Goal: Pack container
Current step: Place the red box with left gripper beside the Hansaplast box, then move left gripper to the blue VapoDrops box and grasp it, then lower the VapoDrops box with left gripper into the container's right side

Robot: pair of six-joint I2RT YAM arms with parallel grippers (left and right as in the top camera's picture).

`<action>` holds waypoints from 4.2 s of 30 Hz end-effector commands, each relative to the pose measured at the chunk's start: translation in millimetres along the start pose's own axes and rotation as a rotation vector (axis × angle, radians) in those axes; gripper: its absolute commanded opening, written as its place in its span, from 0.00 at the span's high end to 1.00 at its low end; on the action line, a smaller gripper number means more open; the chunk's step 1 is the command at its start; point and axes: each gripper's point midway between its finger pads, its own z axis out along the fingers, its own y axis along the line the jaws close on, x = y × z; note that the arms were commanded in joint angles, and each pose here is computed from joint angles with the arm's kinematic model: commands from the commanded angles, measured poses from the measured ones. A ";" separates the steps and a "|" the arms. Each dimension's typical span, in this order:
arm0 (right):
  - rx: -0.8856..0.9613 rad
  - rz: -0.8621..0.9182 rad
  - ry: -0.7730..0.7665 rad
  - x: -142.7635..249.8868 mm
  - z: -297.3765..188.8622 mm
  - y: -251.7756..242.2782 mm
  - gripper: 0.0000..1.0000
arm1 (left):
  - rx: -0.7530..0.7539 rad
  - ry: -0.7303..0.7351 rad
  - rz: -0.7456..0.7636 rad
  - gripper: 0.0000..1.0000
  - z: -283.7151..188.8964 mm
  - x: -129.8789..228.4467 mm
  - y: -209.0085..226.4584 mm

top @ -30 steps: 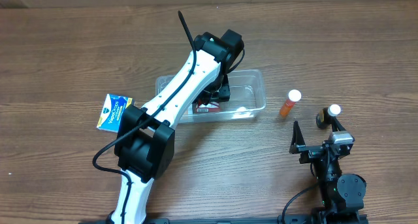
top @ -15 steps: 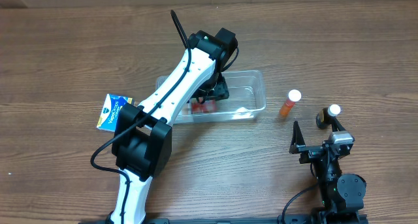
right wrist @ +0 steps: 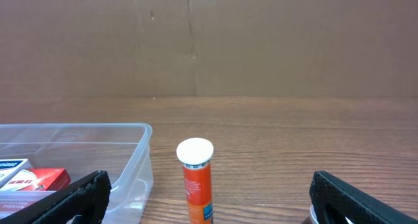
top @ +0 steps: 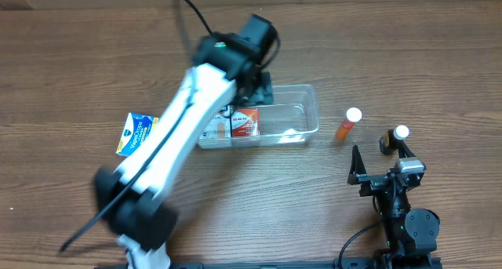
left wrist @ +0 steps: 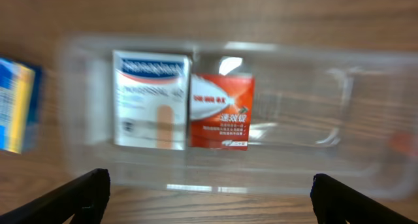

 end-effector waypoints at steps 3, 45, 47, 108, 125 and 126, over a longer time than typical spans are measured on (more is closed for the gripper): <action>-0.001 -0.004 -0.008 0.6 -0.1 0.0 0.00 | 0.043 -0.369 -0.007 0.00 -142.6 -35.5 107.2; -0.001 -0.004 -0.008 0.6 -0.1 0.0 0.00 | 0.071 -0.064 0.249 0.00 141.6 3.1 263.1; -0.001 -0.004 -0.008 0.6 -0.1 0.0 0.00 | 0.025 -0.048 0.254 0.00 148.3 3.3 269.4; -0.001 -0.004 -0.008 0.6 -0.1 0.0 0.00 | 0.014 -0.185 0.325 0.33 9.3 -102.6 193.1; -0.001 -0.004 -0.008 0.6 -0.1 0.0 0.00 | 0.150 -0.302 1.357 0.29 -3.2 0.3 -115.5; -0.001 -0.004 -0.008 0.6 -0.1 0.0 0.00 | 0.116 -0.287 1.378 0.29 5.4 -1.7 -112.5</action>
